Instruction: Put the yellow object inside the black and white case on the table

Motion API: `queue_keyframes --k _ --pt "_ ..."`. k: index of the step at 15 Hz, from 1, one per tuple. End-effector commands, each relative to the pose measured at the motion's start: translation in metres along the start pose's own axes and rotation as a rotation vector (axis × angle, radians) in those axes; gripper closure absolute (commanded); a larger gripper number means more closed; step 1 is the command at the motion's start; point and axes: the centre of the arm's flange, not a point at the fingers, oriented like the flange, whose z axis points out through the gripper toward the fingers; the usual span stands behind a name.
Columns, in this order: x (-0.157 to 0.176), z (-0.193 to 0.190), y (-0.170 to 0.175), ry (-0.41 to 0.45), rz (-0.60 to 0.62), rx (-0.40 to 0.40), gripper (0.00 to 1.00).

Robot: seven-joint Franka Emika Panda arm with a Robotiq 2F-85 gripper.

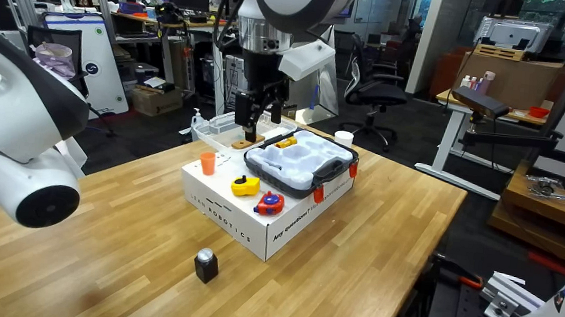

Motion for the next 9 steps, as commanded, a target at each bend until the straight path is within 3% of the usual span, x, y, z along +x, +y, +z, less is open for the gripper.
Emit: queue_keyframes --k 1,9 --pt "0.029 0.021 -0.007 -0.022 -0.05 0.011 0.0" --pt "0.064 0.084 -0.016 -0.089 -0.072 0.045 0.0"
